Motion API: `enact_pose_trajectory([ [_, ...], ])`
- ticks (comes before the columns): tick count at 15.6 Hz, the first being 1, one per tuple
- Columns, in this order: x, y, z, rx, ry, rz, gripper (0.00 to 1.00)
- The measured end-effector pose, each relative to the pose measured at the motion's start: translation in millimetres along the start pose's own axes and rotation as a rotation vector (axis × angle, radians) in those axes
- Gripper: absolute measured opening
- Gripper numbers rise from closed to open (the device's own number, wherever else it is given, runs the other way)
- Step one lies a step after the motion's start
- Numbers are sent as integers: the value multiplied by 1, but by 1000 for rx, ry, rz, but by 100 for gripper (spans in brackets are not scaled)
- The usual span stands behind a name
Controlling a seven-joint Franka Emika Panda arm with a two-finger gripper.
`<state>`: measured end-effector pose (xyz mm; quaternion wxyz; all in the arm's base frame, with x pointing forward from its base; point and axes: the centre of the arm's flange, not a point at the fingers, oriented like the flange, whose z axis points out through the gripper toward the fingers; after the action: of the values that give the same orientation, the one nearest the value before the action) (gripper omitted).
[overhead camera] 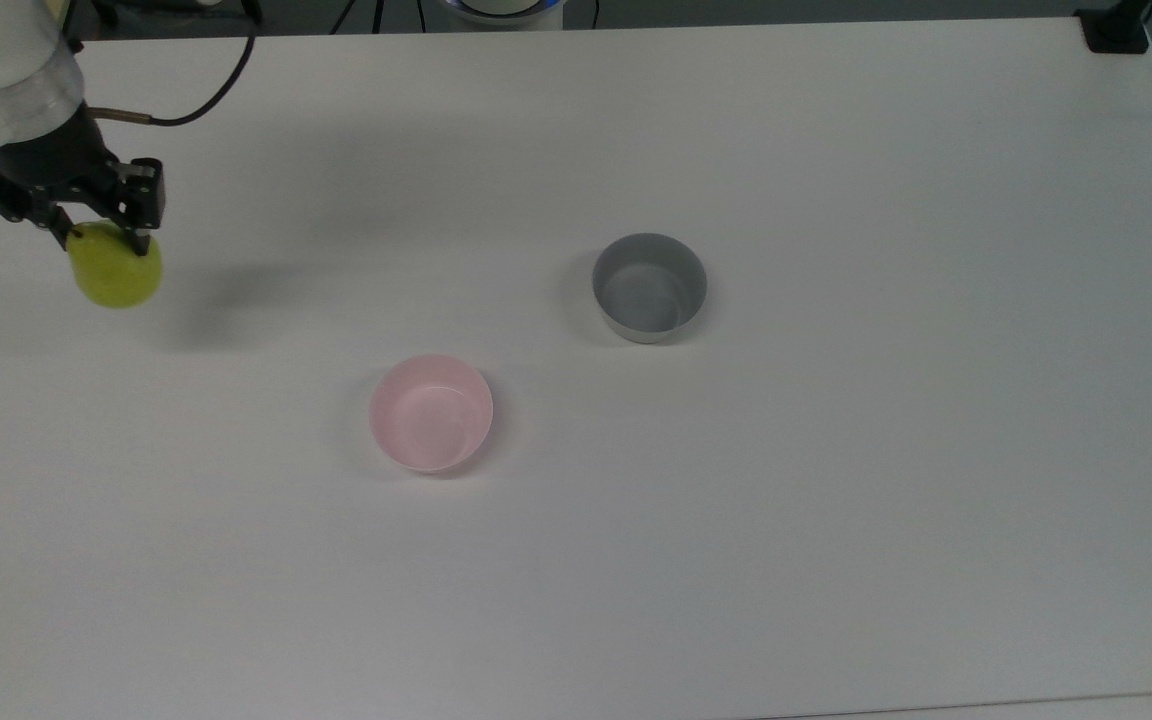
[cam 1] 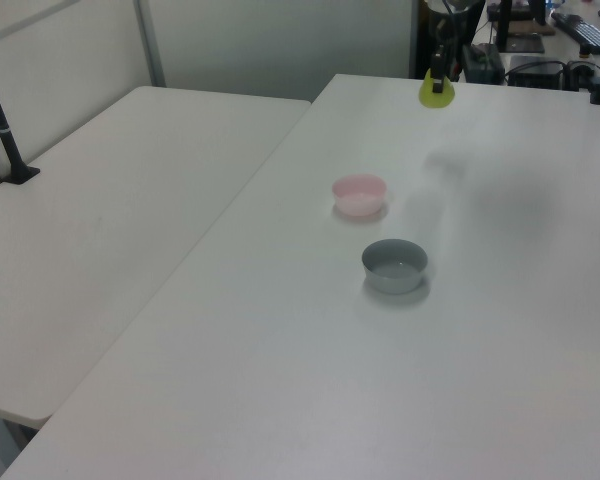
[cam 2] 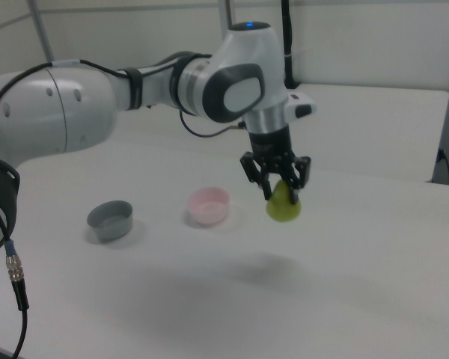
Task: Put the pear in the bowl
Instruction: 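Lift the pear and carry it over the pink bowl, then lower the pear into the pink bowl and open the gripper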
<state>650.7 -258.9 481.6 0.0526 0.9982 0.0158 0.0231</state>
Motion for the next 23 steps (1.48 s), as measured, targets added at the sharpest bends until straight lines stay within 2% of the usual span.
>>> enact_pose_trajectory([
  [3, 12, -34, -14, 15, -14, -12, 58],
  [10, 39, -112, -48, 27, 26, 3, 58],
  [16, 56, -183, -96, 20, 170, -23, 58],
  [19, 63, -206, -87, 26, 209, -6, 58],
  [23, 68, -227, -45, 34, 184, -20, 58],
])
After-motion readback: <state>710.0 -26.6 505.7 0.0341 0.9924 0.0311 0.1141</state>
